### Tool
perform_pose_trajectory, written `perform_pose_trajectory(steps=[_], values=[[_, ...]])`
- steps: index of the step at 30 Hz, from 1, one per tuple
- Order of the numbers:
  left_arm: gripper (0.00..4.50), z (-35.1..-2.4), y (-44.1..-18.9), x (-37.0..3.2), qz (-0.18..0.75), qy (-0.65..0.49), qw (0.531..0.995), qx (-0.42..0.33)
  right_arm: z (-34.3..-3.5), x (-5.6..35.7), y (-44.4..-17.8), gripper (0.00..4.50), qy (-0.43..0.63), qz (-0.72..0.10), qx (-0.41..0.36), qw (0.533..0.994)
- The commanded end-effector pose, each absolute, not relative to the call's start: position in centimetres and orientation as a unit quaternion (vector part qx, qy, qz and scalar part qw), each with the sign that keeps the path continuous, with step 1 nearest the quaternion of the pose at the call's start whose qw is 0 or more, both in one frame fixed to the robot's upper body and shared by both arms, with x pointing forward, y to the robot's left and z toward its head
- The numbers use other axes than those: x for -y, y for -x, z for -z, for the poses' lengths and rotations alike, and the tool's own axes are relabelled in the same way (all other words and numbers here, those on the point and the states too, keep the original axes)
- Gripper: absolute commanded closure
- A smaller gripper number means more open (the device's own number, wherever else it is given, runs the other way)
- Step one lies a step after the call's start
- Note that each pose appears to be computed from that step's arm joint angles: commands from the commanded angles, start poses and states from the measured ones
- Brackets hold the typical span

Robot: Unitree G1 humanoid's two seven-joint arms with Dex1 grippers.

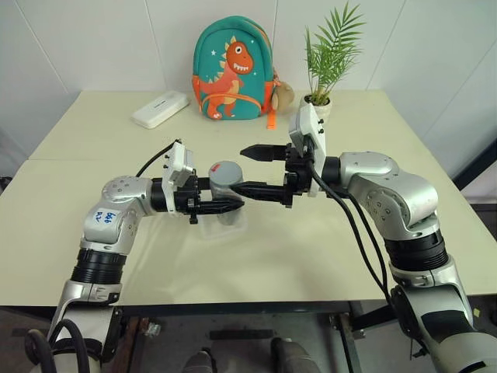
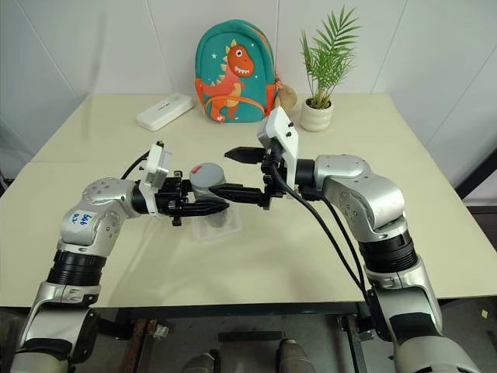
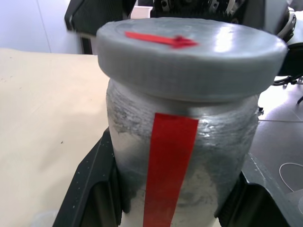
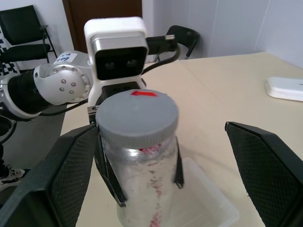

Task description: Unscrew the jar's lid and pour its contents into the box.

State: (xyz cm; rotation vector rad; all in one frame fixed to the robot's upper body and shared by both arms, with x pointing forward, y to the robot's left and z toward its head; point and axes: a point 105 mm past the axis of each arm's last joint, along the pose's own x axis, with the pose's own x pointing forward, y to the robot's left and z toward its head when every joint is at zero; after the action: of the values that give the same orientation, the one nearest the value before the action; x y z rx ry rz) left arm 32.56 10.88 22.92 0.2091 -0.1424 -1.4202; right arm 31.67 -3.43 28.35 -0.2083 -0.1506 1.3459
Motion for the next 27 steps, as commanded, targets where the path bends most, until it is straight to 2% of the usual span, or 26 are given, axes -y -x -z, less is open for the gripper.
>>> perform_pose_trajectory(steps=[1, 10, 17, 27], values=[[2.57, -24.0, -31.8, -10.6, 0.662, -0.109, 0.736, 0.09, -29.3, 4.5, -31.9, 0.04, 0.093, -0.605, 0.087, 0.786], [2.57, -24.2, -31.8, -10.6, 0.664, -0.11, 0.734, 0.091, -29.2, 4.3, -30.1, 0.04, 0.078, -0.647, 0.091, 0.753], [2.57, -24.2, -31.7, -10.6, 0.664, -0.111, 0.734, 0.091, -29.6, 3.6, -30.1, 0.04, 0.072, -0.65, 0.103, 0.749], [2.57, -24.3, -31.8, -10.5, 0.661, -0.112, 0.736, 0.095, -29.6, 0.7, -29.7, 0.04, 0.07, -0.668, 0.104, 0.733]])
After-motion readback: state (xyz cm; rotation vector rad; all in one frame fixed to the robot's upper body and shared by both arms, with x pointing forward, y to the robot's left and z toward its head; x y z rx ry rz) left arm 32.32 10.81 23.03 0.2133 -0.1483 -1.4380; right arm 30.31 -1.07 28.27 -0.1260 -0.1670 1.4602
